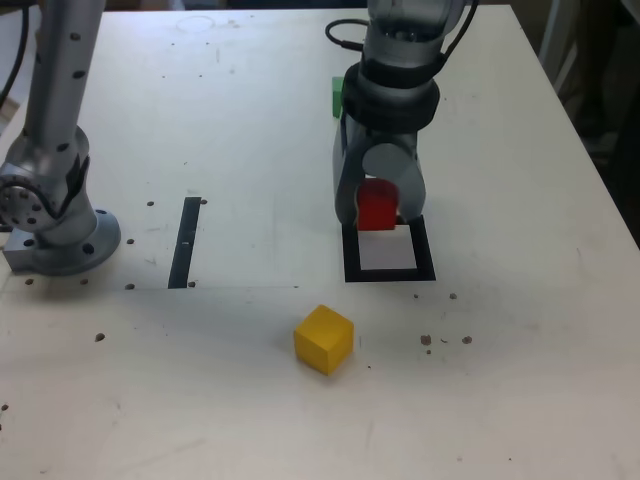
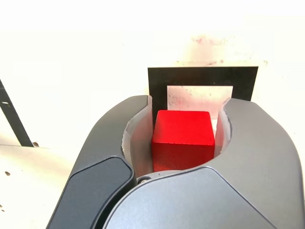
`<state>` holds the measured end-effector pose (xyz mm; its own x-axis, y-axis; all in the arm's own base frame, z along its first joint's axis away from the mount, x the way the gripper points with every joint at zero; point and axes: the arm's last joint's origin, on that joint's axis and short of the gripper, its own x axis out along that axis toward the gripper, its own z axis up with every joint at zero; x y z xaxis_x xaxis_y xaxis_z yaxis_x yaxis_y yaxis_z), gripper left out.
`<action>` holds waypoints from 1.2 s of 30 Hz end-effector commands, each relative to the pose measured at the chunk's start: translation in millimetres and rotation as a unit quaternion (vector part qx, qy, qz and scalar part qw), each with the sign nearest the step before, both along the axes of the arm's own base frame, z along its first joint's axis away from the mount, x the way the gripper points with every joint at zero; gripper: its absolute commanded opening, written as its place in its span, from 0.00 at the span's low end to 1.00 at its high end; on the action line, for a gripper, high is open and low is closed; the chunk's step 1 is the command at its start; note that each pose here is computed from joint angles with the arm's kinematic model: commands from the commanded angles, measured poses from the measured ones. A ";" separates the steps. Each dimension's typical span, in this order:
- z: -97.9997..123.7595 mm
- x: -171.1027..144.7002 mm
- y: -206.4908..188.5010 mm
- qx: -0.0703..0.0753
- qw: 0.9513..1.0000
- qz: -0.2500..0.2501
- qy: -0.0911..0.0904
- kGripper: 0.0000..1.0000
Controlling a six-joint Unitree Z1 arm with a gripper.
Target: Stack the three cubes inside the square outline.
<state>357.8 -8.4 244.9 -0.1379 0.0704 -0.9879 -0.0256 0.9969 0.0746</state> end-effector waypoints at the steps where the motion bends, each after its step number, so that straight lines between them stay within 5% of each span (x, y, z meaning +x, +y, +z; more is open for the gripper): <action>1: -1.8 3.2 0.0 -0.005 1.000 0.004 -0.005 0.17; 20: -29.0 10.0 -0.4 -0.006 1.000 0.015 -0.013 0.25; 30: -31.7 4.4 -0.6 -0.009 1.000 0.017 -0.001 0.81; 36: -31.3 1.5 -1.0 -0.014 1.000 0.018 0.005 0.93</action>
<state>361.1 -10.0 209.5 -0.1547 0.0413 -0.9871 -0.0554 0.9972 0.0504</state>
